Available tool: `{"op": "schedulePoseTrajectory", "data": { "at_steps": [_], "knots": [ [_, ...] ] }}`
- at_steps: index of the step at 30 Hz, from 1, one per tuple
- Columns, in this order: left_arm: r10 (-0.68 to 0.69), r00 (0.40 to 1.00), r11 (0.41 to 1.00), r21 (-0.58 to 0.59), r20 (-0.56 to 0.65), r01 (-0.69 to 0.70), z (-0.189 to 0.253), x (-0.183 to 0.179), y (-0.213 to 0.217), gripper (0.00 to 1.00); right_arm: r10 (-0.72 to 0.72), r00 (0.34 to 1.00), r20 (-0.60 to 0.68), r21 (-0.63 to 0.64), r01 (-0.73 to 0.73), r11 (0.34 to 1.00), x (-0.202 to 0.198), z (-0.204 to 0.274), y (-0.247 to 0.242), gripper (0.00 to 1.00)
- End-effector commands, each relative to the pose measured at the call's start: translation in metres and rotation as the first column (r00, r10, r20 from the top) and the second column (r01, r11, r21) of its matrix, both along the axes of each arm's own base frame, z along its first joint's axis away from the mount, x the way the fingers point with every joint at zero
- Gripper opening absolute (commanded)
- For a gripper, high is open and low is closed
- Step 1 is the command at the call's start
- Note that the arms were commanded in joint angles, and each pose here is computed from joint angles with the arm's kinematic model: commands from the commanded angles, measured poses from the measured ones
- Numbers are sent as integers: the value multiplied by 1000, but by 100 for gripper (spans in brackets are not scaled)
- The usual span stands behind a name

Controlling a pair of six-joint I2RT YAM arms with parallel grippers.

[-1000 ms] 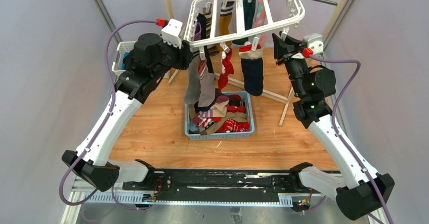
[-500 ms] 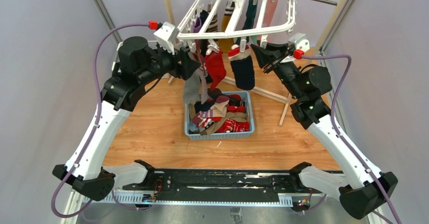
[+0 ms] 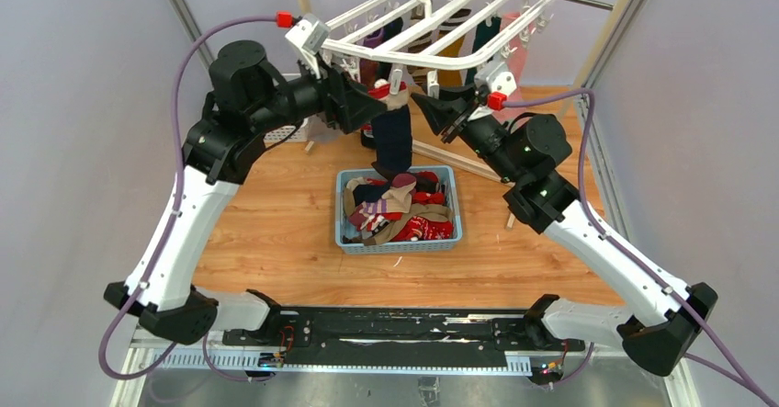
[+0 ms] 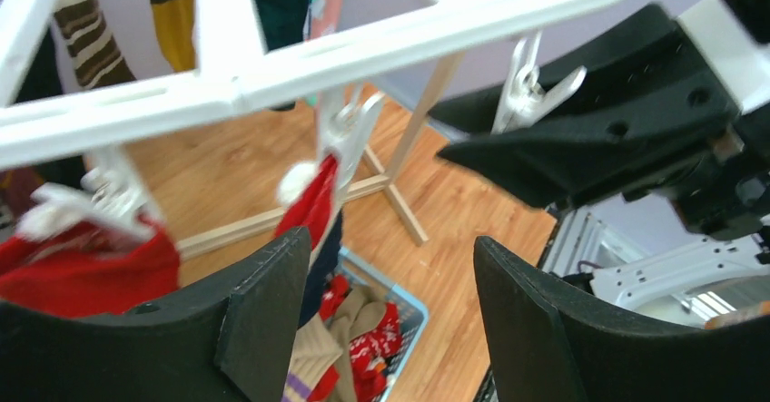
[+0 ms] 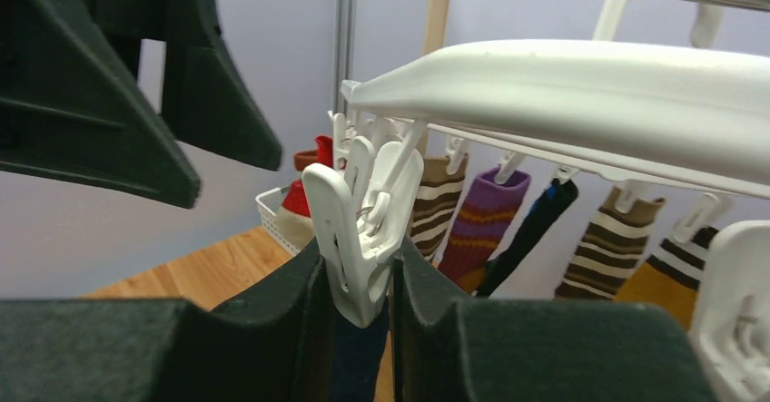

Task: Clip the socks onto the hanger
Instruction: Open the clamp at the hanger.

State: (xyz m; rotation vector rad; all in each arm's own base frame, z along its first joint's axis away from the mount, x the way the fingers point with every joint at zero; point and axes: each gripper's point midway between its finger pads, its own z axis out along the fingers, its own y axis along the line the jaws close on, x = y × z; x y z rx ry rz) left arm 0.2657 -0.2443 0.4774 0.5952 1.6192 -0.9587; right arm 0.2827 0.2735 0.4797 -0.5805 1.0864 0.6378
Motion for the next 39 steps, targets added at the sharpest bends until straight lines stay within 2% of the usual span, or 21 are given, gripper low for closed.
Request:
{"op": "schedulePoseTrajectory", "data": {
  "at_steps": [1,7,13,20,27,39],
  "knots": [
    [-109,994,993,-34,-3,109,16,0,-27,72,31,1000,4,13,-31,999,-5,9,16,0],
    [-237,970,969,-62,63,241,33,1,-47,78,137,990,-40,69,-134,989,-16,10,30,0],
    [-297,953,941,-153,56,302,44,-2,-58,79,229,972,-60,118,-221,968,-27,14,38,0],
    [-397,914,891,-205,82,405,52,-26,-60,80,310,948,-76,147,-297,944,-36,18,48,0],
    [-385,920,892,-228,67,390,54,-16,-64,80,351,932,-97,150,-335,930,-39,15,54,0],
    [-356,934,906,-233,36,354,45,-2,-68,71,360,926,-113,155,-341,927,-37,12,58,0]
  ]
}}
